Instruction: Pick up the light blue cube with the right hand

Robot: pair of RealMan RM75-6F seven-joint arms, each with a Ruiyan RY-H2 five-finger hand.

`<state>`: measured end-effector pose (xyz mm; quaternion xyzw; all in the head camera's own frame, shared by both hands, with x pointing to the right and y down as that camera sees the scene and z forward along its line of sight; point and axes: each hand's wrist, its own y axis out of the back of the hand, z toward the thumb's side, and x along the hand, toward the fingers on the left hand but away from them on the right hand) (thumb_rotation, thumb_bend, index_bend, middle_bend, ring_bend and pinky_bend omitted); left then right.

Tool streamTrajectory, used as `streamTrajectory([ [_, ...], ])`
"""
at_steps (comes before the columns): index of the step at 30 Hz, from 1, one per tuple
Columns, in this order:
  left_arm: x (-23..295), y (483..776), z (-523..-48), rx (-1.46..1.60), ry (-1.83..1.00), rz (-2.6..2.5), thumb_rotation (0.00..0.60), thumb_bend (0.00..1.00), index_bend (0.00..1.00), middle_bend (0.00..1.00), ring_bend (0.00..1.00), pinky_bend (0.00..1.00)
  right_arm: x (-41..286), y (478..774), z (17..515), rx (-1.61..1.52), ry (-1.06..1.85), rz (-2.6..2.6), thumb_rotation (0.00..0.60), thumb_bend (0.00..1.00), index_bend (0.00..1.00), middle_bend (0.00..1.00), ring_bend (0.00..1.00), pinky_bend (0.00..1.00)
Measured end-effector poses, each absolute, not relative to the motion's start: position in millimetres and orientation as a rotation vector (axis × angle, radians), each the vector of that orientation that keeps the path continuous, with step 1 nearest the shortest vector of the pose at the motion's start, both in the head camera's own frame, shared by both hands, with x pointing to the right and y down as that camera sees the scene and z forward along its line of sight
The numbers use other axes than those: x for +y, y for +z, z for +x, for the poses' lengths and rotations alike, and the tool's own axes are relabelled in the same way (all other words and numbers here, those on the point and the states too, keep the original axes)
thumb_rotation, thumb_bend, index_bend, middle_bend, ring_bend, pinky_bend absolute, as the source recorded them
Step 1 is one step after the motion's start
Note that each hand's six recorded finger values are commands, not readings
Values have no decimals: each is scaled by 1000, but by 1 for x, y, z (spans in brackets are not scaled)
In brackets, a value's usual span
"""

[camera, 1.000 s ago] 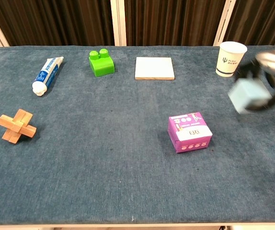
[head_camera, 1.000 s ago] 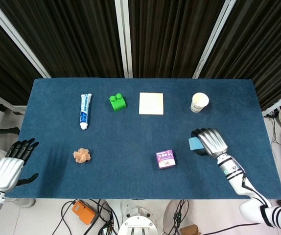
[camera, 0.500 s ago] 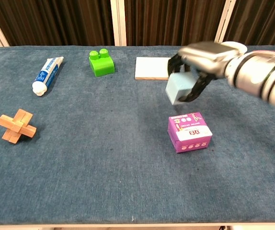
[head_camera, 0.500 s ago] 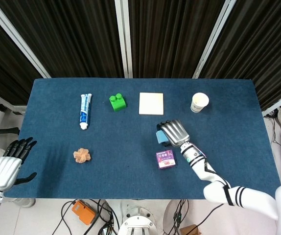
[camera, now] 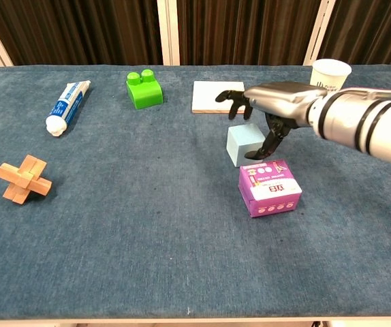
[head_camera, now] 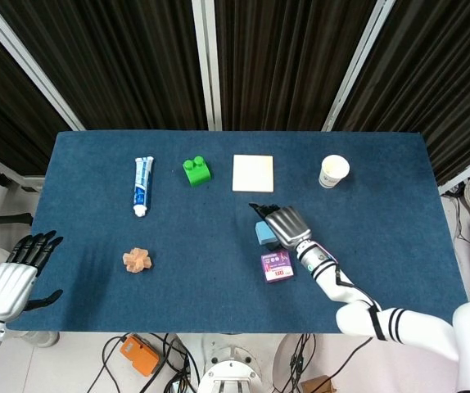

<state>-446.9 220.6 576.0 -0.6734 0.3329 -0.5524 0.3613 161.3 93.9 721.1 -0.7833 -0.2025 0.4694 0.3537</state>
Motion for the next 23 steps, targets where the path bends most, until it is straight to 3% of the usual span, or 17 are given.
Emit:
streamTrajectory([
  [5, 221, 574, -448, 870, -1419, -1730, 600, 137, 0, 0, 0, 40, 102, 690, 183, -594, 1165, -2081, 600, 398, 0, 8, 18, 249],
  [10, 222, 573, -448, 870, -1413, -1734, 600, 137, 0, 0, 0, 40, 121, 652, 246, -676, 1168, -1970, 600, 358, 0, 0, 0, 139],
  [13, 223, 572, -449, 873, -1416, -1735, 600, 137, 0, 0, 0, 40, 143, 629, 299, -758, 1230, -1838, 600, 335, 0, 0, 0, 106],
  [18, 223, 573, -449, 868, -1419, -1732, 600, 136, 0, 0, 0, 40, 213, 592, 387, -927, 1395, -1621, 600, 325, 0, 0, 0, 12],
  [20, 224, 574, -447, 862, -1417, -1735, 600, 136, 0, 0, 0, 40, 244, 580, 407, -933, 1429, -1593, 600, 325, 0, 0, 0, 0],
  [23, 224, 575, -446, 853, -1418, -1729, 600, 137, 0, 0, 0, 40, 259, 569, 416, -924, 1395, -1603, 600, 325, 0, 0, 0, 0],
])
